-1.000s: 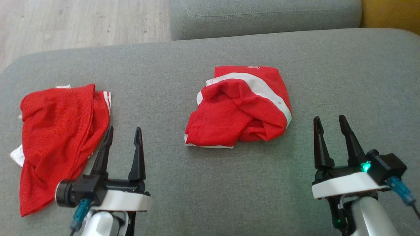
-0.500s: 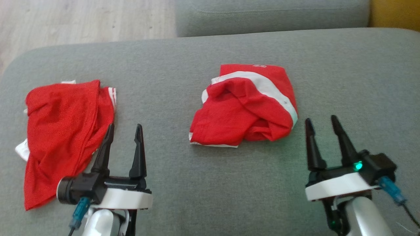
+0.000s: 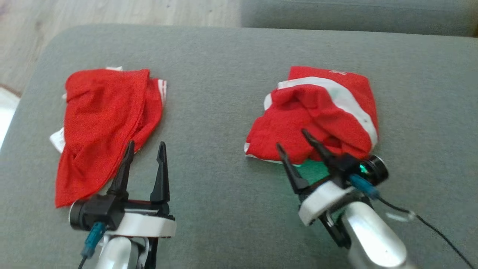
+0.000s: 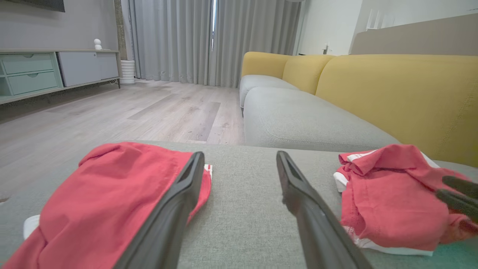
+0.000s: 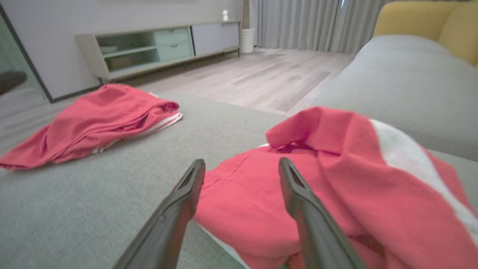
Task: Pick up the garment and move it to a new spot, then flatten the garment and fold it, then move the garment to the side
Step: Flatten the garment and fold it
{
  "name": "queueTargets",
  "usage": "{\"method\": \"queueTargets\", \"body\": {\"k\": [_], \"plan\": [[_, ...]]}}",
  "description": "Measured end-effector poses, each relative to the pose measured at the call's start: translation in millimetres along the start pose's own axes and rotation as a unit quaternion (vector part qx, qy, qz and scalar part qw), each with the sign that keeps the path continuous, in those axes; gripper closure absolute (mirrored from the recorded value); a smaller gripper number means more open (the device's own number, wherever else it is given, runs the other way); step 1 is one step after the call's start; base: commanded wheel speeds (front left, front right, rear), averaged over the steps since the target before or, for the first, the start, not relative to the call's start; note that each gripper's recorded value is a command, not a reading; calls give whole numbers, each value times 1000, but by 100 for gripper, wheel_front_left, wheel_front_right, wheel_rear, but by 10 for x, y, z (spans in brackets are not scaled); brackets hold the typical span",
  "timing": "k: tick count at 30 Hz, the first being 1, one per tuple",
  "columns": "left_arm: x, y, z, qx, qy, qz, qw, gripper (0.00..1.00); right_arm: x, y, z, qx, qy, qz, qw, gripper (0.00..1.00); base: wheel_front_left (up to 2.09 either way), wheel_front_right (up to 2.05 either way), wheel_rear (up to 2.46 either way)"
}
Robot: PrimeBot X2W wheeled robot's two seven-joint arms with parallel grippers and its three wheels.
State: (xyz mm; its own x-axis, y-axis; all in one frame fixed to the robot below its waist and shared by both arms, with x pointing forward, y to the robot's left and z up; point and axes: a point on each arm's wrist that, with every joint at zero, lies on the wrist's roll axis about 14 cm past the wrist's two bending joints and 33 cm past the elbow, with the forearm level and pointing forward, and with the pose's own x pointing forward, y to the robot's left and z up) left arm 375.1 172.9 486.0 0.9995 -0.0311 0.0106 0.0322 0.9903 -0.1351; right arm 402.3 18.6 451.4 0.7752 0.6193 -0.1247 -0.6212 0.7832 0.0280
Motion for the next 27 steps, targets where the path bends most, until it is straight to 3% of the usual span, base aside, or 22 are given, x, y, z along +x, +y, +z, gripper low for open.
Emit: {"method": "queueTargets", "body": {"k": [7, 14, 18, 19, 20, 21, 27], "plan": [[-41, 120, -6, 1, 3, 19, 1000, 0, 265, 296, -397, -58, 102, 77, 990, 0, 0, 0, 0], [-86, 180, -27, -4, 8, 34, 999, 0, 316, 313, -739, -101, 173, 102, 974, 0, 0, 0, 0], [-103, 230, -43, -9, 11, 46, 999, 0, 402, 294, -764, -129, 180, 111, 969, 0, 0, 0, 0], [-107, 239, -47, -8, 12, 48, 999, 0, 423, 287, -762, -133, 181, 112, 968, 25, 0, 0, 0], [-110, 245, -50, -8, 12, 49, 999, 0, 443, 273, -754, -135, 181, 111, 968, 89, 0, 0, 0], [-111, 251, -51, -7, 12, 51, 999, 0, 459, 248, -740, -132, 179, 106, 969, 100, 0, 0, 0], [-84, 208, -29, -8, 8, 46, 999, 0, 507, 74, -487, -100, 122, 72, 985, 100, 0, 0, 0]]}}
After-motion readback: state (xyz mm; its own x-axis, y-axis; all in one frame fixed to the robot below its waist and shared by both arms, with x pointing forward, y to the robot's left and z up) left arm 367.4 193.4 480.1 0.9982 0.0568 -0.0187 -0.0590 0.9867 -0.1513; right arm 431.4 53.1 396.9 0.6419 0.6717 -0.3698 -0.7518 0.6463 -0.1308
